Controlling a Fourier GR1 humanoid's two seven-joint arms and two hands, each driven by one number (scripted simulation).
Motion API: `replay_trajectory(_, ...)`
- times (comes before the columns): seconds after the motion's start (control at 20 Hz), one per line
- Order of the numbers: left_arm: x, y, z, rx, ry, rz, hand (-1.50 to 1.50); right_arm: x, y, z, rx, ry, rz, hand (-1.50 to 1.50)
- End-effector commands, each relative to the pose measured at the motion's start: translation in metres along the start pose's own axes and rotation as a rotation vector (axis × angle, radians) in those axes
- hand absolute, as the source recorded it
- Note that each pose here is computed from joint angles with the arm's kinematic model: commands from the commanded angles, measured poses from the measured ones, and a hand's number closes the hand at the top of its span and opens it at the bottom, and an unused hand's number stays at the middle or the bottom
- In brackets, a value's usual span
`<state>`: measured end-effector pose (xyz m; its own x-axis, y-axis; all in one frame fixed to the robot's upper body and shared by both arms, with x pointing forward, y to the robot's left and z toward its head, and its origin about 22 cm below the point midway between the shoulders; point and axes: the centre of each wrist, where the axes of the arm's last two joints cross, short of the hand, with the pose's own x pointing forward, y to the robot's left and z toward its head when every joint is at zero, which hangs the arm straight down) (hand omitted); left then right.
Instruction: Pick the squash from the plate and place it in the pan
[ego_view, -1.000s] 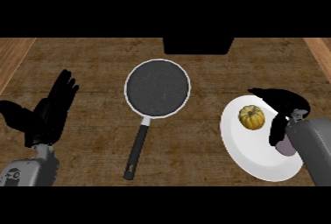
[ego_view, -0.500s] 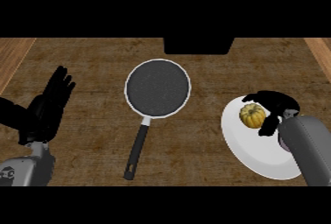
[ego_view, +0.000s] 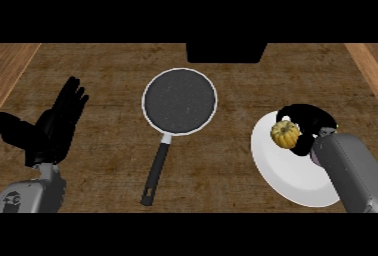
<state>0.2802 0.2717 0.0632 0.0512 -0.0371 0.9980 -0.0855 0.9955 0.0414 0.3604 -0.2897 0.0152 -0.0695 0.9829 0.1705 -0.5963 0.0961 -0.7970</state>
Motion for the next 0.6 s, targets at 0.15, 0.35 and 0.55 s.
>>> replay_trajectory(0.15, 0.002, -0.002, 0.009, 0.004, 0.012, 0.009, 0.00, 0.000, 0.014, 0.000, -0.048, -0.018, -0.058, 1.50)
replay_trajectory(0.35, -0.004, -0.001, 0.001, -0.006, 0.008, -0.016, 0.00, 0.143, -0.004, -0.014, -0.234, -0.001, -0.101, 1.50)
replay_trajectory(0.55, 0.003, -0.023, -0.002, -0.099, -0.003, -0.003, 0.00, 0.191, -0.025, -0.012, -0.333, 0.070, -0.073, 1.50)
